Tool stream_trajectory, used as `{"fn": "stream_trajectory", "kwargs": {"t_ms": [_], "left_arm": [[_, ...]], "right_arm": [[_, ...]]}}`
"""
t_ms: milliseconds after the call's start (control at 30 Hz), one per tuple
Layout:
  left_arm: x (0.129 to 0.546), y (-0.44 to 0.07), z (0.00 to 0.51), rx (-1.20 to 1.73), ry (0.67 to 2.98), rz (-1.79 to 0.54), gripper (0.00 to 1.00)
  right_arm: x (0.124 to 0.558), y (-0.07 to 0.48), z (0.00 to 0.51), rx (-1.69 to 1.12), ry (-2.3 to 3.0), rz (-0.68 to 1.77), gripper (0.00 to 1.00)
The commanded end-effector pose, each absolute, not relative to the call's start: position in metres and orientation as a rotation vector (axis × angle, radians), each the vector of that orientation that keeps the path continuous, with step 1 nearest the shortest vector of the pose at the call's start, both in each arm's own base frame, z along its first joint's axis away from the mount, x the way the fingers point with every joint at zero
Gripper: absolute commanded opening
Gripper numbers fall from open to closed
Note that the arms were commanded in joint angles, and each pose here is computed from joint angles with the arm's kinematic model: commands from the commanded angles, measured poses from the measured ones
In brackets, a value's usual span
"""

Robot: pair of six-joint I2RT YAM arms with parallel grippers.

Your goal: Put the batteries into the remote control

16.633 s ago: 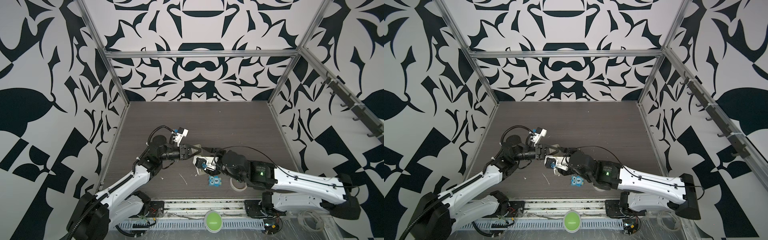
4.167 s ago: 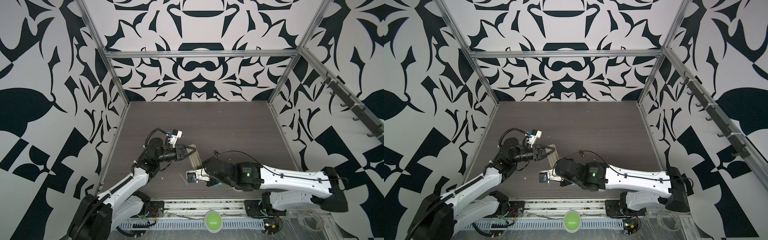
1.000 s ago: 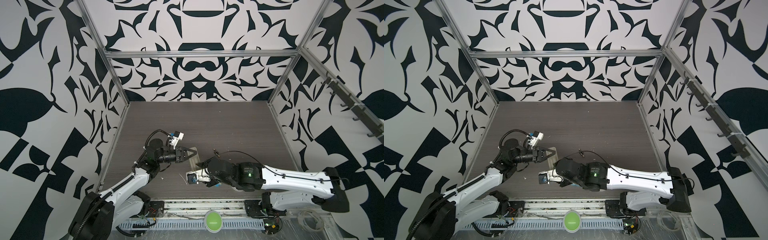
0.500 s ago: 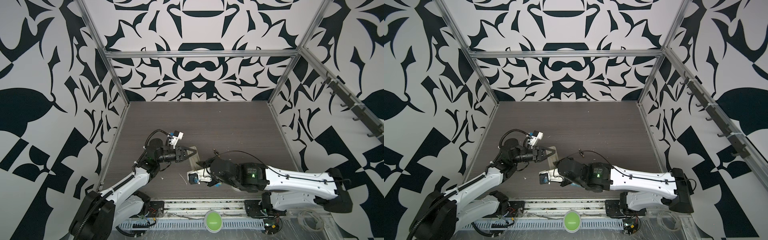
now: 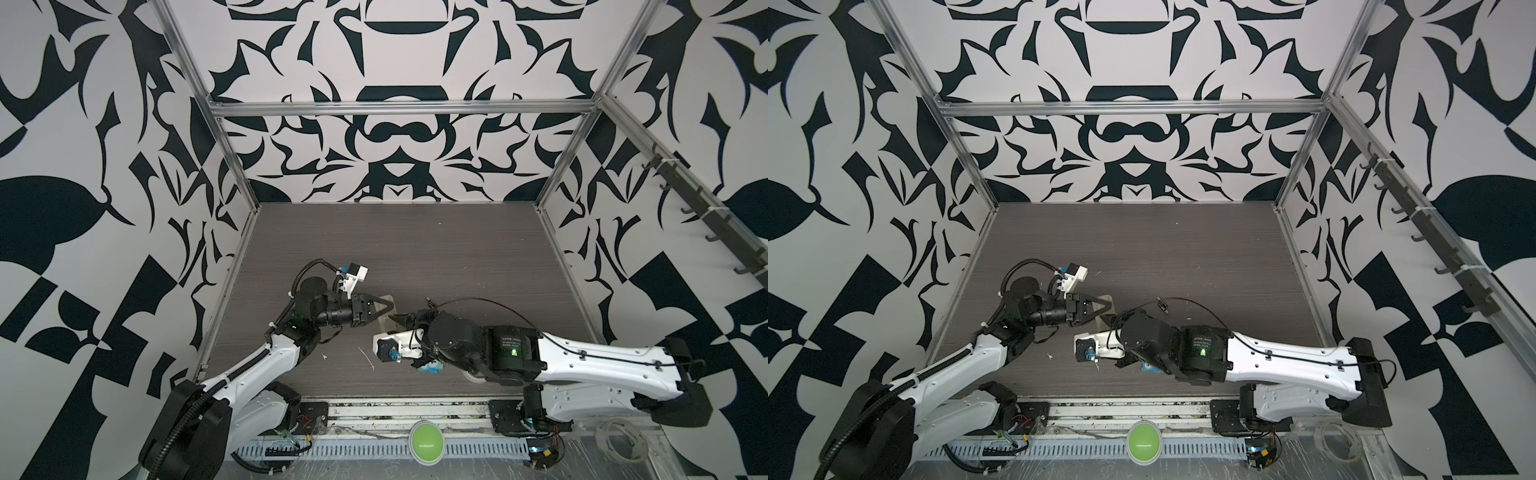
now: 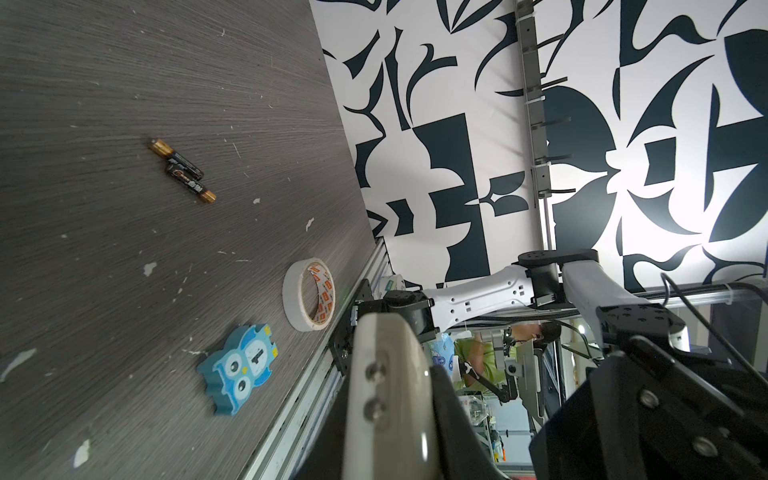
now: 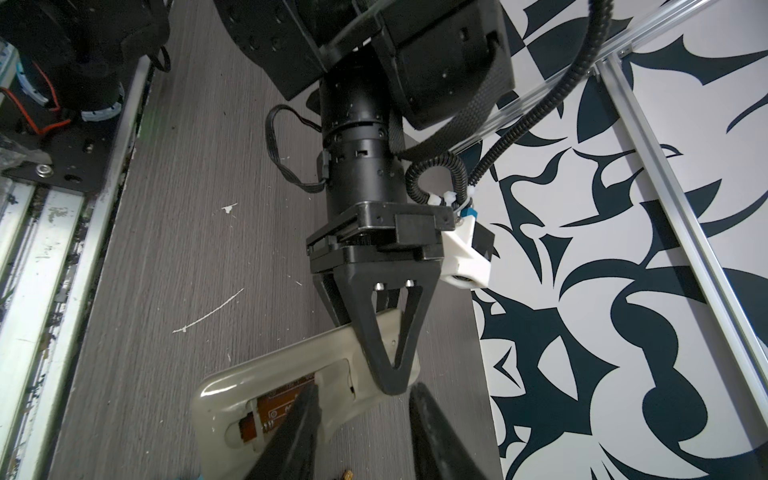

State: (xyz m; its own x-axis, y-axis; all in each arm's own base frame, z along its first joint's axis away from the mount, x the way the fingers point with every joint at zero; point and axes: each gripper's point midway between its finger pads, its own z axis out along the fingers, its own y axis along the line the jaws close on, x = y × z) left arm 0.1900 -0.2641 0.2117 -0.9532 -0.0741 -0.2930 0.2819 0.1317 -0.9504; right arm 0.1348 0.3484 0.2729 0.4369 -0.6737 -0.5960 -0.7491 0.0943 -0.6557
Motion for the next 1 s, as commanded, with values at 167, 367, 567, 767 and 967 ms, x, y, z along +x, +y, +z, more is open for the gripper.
{"fn": "stream_trajectory", "kwargs": {"t_ms": [167, 367, 567, 767, 967], "left_arm": [[0.179, -0.265, 0.224, 0.287, 2.101, -1.957, 0.00], [0.181, -0.266, 0.227, 0.283, 2.095, -1.963, 0.00], [0.183, -0.265, 0.229, 0.274, 2.084, -1.968, 0.00], [0.185, -0.264, 0.230, 0.263, 2.080, -1.963, 0.00], [0.191, -0.263, 0.227, 0.244, 2.080, -1.956, 0.00]], "right_arm": [[0.142, 0.339, 0.268, -1.576, 1.319, 0.061, 0.40], [0.143, 0.336, 0.262, -1.583, 1.332, 0.053, 0.40], [0.141, 0.335, 0.261, -1.587, 1.332, 0.064, 0.40], [0.140, 0.335, 0.255, -1.601, 1.339, 0.061, 0.40], [0.143, 0.339, 0.254, -1.572, 1.326, 0.058, 0.40]]}}
